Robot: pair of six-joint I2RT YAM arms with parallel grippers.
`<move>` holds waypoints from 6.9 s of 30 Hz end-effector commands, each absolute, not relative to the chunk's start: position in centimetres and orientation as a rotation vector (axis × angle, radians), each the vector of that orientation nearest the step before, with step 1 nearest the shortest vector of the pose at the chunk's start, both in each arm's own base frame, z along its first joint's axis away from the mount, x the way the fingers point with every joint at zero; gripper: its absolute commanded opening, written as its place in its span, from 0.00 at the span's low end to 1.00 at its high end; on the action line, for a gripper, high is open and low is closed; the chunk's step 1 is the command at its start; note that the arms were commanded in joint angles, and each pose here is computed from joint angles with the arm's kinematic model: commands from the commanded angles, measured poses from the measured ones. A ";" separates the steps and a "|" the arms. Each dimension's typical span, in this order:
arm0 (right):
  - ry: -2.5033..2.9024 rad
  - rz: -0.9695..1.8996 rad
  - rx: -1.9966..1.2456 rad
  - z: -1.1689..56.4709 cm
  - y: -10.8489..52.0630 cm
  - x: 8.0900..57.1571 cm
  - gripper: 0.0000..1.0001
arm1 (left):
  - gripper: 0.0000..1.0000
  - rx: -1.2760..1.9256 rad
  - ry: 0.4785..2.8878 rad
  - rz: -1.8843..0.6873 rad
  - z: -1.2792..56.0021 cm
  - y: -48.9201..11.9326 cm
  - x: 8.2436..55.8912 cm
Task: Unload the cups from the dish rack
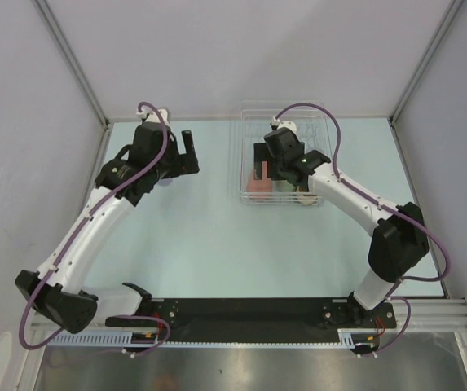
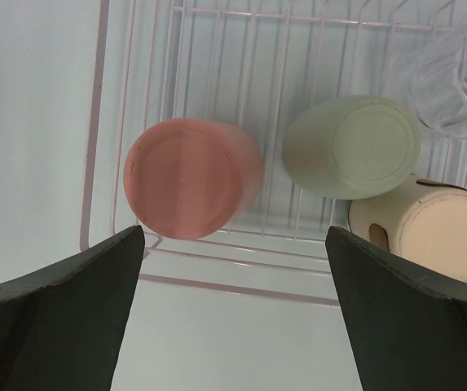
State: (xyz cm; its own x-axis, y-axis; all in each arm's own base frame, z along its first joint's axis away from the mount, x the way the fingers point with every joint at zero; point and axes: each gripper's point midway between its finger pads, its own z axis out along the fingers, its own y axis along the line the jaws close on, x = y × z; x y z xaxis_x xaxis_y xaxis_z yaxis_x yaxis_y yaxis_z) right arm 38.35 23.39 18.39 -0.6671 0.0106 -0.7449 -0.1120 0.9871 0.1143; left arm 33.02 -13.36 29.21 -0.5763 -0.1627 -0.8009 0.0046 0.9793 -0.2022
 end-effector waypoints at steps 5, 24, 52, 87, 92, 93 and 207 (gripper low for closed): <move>2.222 0.240 -0.092 20.1 26.2 40.4 1.00 | 1.00 -0.183 2.119 -0.208 29.3 -11.6 31.2; 2.277 0.185 -0.139 16.5 27.4 42.4 0.91 | 1.00 -0.159 2.175 -0.218 26.9 -12.4 31.2; 2.038 0.232 -0.044 30.9 25.7 43.7 0.00 | 0.92 -0.240 2.134 -0.344 27.4 -14.2 32.5; 1.577 1.677 0.145 35.4 25.9 34.7 0.00 | 0.84 -0.085 1.571 -1.748 35.9 -23.3 30.2; 1.555 1.717 0.105 35.8 26.8 34.1 0.00 | 0.83 -0.083 1.584 -1.753 35.7 -23.5 30.3; 1.565 1.727 0.097 35.6 27.1 34.1 0.00 | 0.82 -0.083 1.584 -1.753 35.7 -23.5 30.3; 2.102 0.191 0.183 25.0 15.6 41.0 1.00 | 0.70 -0.356 2.188 -0.069 30.9 -6.8 46.0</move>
State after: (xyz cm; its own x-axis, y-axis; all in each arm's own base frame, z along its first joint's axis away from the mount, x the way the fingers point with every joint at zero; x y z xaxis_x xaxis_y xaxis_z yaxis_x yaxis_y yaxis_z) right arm 39.97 18.93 23.83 -0.5878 0.2984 -0.7520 -0.0159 0.9250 0.3795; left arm 47.53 -5.47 22.05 -0.7150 -0.2246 -0.6620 -0.2764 0.9607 -0.0275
